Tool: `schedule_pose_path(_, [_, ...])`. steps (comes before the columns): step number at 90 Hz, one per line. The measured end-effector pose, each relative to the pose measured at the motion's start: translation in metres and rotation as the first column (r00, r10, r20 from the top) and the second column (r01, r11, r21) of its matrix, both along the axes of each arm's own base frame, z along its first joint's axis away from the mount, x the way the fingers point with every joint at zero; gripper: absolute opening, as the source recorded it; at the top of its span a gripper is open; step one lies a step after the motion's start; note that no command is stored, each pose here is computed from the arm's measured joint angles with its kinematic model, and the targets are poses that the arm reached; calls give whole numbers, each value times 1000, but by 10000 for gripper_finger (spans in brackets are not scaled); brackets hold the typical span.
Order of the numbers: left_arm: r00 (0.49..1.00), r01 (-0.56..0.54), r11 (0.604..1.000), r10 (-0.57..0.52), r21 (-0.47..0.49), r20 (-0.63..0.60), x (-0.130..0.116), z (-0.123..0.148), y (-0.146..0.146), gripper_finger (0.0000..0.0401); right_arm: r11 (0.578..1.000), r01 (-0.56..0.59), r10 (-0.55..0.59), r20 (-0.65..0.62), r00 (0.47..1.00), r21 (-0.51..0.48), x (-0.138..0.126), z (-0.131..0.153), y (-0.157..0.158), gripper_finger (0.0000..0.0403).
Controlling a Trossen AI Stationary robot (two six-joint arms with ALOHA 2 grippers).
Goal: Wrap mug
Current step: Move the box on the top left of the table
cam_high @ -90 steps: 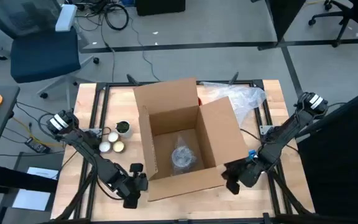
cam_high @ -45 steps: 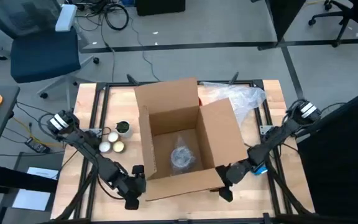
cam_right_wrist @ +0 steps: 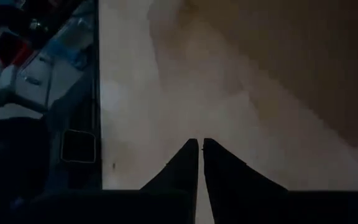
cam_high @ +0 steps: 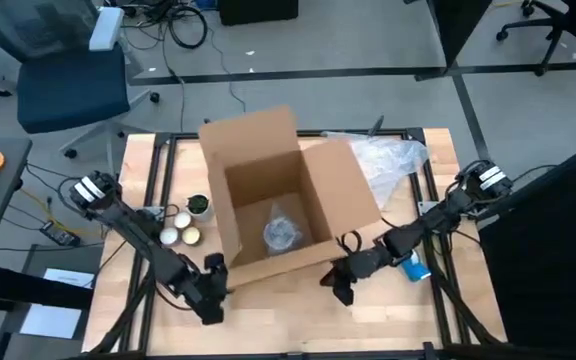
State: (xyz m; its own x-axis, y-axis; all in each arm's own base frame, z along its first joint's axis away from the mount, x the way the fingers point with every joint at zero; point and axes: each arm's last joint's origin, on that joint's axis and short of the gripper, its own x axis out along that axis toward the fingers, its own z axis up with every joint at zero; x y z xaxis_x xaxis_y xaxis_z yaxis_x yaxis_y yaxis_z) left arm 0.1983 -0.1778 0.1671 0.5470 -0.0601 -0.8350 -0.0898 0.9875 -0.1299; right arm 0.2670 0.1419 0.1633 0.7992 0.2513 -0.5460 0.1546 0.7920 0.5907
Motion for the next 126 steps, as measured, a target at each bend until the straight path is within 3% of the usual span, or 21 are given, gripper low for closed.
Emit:
schedule_pose_path(18, [995, -19, 1000, 21, -21, 100, -5, 19, 1, 0, 999, 31, -30, 33, 999, -39, 3, 1, -4, 0])
schedule_pose_path(35, [964, -130, 991, 133, -26, 232, -2, 26, 0, 0, 998, 38, -36, 35, 999, -44, 2, 1, -4, 0])
schedule_pose_path(45, [955, -167, 986, 162, -1, 250, -3, 26, 3, 0, 998, 35, -33, 34, 999, -45, 2, 1, -3, 0])
schedule_pose_path(68, [897, -391, 914, 351, 111, 269, -16, 24, 23, 0, 990, 93, -87, 60, 994, -105, 3, 1, -6, 0])
schedule_pose_path(105, [895, -409, 900, 365, 147, 258, -20, 23, 27, 0, 950, 276, -265, 85, 960, -149, 19, 2, -45, 0])
schedule_pose_path(126, [906, -398, 901, 357, 173, 226, -24, 35, 30, 0, 940, 299, -289, 82, 954, -163, 27, 2, -72, 0])
